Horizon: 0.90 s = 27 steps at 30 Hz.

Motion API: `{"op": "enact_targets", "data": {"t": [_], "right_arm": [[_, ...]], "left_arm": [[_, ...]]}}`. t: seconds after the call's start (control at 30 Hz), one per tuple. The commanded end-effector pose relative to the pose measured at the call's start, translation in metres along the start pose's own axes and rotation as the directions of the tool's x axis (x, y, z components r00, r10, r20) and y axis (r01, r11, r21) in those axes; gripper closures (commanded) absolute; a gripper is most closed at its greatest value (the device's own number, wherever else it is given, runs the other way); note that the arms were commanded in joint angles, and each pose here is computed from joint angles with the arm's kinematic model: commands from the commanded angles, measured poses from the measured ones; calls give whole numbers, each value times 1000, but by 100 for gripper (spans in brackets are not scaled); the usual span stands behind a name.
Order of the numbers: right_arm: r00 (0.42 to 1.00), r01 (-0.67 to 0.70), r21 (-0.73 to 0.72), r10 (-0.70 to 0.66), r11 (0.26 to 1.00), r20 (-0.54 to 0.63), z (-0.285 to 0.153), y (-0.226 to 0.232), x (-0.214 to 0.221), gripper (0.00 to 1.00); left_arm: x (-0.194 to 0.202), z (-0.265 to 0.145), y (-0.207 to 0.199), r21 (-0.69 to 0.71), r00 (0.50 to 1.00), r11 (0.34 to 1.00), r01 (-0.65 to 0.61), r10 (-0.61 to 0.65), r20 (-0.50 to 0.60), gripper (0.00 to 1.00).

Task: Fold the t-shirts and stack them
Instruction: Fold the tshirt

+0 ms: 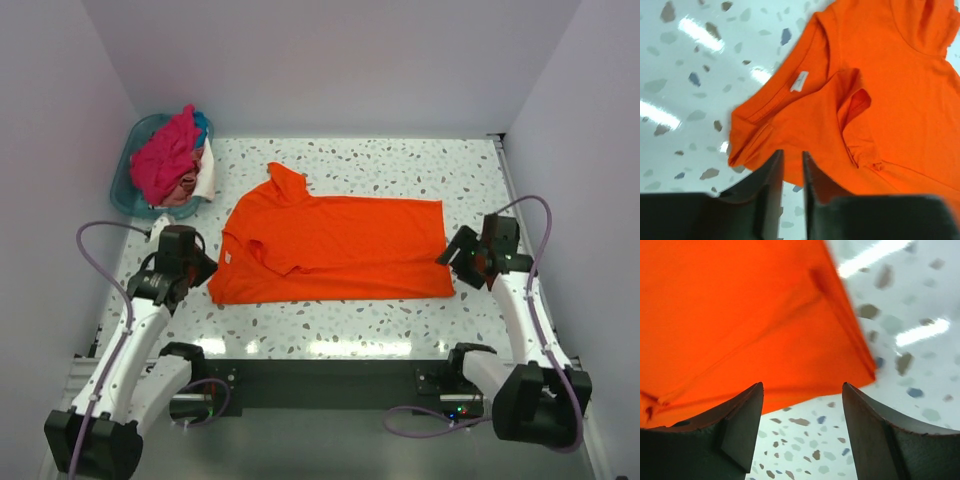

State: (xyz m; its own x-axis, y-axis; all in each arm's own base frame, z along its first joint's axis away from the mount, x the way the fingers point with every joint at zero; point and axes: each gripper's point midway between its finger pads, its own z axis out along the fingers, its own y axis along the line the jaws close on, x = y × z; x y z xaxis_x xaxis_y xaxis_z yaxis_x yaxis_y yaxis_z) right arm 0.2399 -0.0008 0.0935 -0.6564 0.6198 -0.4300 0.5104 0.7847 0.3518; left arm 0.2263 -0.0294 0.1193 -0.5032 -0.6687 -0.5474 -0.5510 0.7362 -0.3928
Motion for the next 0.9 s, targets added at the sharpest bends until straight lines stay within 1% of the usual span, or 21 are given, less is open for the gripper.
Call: {"op": "enact_targets", "data": {"t": [0.0,0.07,0.1,0.13,0.17,0.2,0.23,0.27,0.3,0.33,0.37,0.4,0.43,0.47,0.53,0.57,0.63,0.67,0.77,0.87], "right_arm": [[975,201,-84,-190,976,119,-16,58,-21,33],[959,261,-132,-240,956,152,-18,88,-18,36],[940,326,-169,-301,930,161,-15,112,-6,37],[927,361,-195,-329,912,181,-18,130,-5,39],[915,391,-202,-355,898,190,-18,142,-1,41],[882,466,-200,-434,862,184,-11,160,15,44],[860,505,-220,-464,835,212,-15,179,17,44],[840,539,-223,-499,812,213,-13,191,25,44],[800,599,-253,-555,760,225,-16,209,42,45],[778,628,-251,-587,737,225,-9,223,49,46],[749,663,-275,-620,697,233,-12,237,66,47],[727,686,-286,-641,669,247,-11,247,72,48],[712,702,-288,-659,651,244,-5,258,80,49],[680,731,-305,-689,611,249,-7,267,94,49],[652,754,-334,-707,566,273,-10,288,106,49],[623,775,-334,-737,536,263,-4,293,121,49],[606,785,-360,-745,504,279,-7,308,130,50],[583,800,-358,-767,482,270,-1,311,143,50],[555,815,-364,-789,451,265,3,321,157,51],[549,816,-374,-793,440,266,5,327,162,51]], "left_arm": [[-22,7,-44,125,993,986,-114,112,23,80],[-19,21,-58,163,991,978,-131,132,1,85],[-12,26,-61,176,989,974,-139,144,-16,87],[-12,30,-73,215,988,965,-149,153,-1,88],[-4,40,-73,208,985,965,-161,169,-26,88],[0,45,-74,205,983,964,-169,180,-35,89],[6,49,-76,208,979,961,-182,197,-52,91],[12,59,-77,197,975,962,-190,208,-73,92],[15,63,-77,193,974,962,-193,212,-81,93],[16,67,-81,203,974,960,-195,214,-76,94],[20,74,-79,189,971,961,-199,219,-91,94],[22,78,-80,188,971,962,-200,221,-96,95],[21,82,-83,191,971,961,-199,219,-91,95],[25,89,-81,178,969,963,-202,223,-107,95],[24,96,-86,179,968,962,-206,227,-107,95],[28,103,-84,165,964,963,-213,235,-126,95],[26,109,-90,170,963,961,-216,238,-122,95],[27,115,-91,165,962,962,-216,239,-131,95],[32,124,-97,182,958,959,-216,244,-151,95],[32,129,-107,214,959,955,-206,240,-148,94]]}}
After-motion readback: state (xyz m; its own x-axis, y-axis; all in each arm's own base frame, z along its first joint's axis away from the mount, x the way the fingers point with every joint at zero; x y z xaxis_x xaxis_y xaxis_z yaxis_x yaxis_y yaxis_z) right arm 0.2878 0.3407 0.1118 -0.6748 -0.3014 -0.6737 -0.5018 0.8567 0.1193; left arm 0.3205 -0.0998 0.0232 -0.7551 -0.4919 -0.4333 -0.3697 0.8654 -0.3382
